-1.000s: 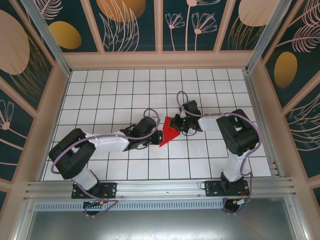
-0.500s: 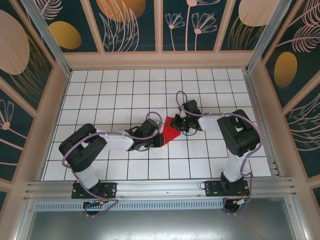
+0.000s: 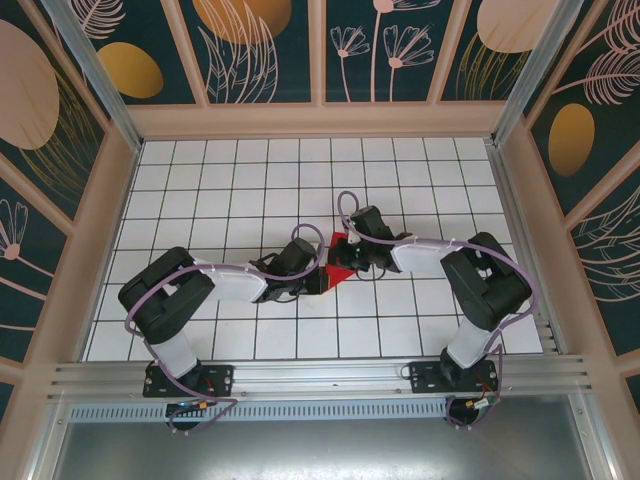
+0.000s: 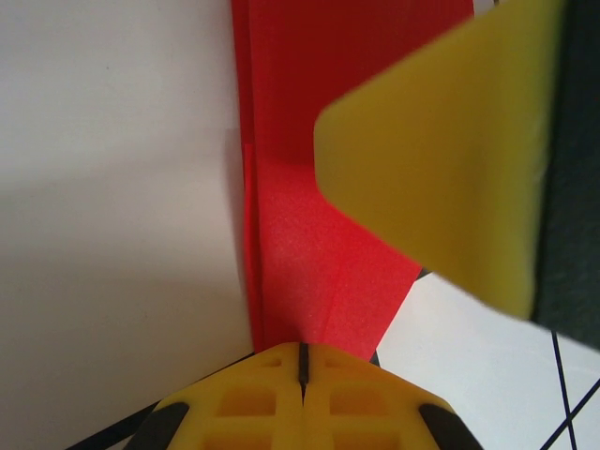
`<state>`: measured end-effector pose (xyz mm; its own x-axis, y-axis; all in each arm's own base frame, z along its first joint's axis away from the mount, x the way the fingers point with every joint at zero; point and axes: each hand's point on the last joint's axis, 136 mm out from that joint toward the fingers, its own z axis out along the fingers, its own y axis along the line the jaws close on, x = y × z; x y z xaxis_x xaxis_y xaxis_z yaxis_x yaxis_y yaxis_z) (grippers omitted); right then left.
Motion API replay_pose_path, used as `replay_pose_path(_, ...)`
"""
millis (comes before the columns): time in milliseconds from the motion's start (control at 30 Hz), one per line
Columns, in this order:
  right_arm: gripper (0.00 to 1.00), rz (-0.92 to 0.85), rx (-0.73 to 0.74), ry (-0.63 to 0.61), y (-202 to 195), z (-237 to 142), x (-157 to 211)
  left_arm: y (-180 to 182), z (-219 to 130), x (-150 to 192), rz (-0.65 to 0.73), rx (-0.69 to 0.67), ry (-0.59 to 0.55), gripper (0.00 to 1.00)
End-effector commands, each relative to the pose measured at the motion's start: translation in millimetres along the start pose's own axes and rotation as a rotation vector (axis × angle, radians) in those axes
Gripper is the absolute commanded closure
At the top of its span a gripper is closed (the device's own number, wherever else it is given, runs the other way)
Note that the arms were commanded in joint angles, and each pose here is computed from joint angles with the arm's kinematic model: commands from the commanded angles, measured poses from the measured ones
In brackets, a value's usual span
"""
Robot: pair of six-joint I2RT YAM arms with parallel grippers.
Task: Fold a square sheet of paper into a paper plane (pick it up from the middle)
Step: Fourth fold the wing at the center of the table.
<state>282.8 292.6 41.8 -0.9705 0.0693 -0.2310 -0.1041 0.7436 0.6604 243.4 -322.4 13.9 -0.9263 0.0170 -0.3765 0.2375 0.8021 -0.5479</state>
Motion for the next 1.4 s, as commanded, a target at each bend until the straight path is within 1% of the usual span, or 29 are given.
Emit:
replay_pose_path(0, 1.0, 0.052, 0.018, -0.01, -5, 2, 2, 34, 7, 33, -0.041, -0.103, 0.092, 1.0)
replay_pose_path(233, 1.0, 0.078, -0.002, 0.037, -6, 9, 19, 34, 8, 34, -0.045, -0.102, 0.094, 1.0)
replay_pose_path(467, 1.0, 0.079, 0.015, 0.075, -13, 18, 31, 35, 7, 34, -0.046, -0.109, 0.093, 1.0)
replay_pose_path(567, 1.0, 0.074, 0.06, 0.072, -26, 19, 32, 36, 6, 35, -0.046, -0.113, 0.094, 1.0)
replay_pose_path(667, 1.0, 0.069, 0.103, 0.051, -41, 18, 24, 39, 3, 39, -0.049, -0.125, 0.105, 1.0)
replay_pose_path(800, 1.0, 0.074, 0.133, -0.002, -66, 11, 3, 49, 2, 52, -0.068, -0.147, 0.149, 1.0)
replay_pose_path(967, 1.0, 0.116, 0.115, -0.087, -92, -4, -37, 69, 1, 81, -0.116, -0.18, 0.218, 1.0)
replay_pose_path(1067, 1.0, 0.146, 0.142, -0.109, -109, -9, -56, 78, -2, 89, -0.121, -0.203, 0.234, 1.0)
replay_pose_path(1200, 1.0, 0.187, 0.166, -0.175, -126, -20, -91, 72, -3, 86, -0.108, -0.178, 0.224, 1.0)
replay_pose_path(1367, 1.0, 0.163, 0.149, -0.258, -112, -40, -124, 59, -1, 75, -0.073, -0.14, 0.209, 1.0)
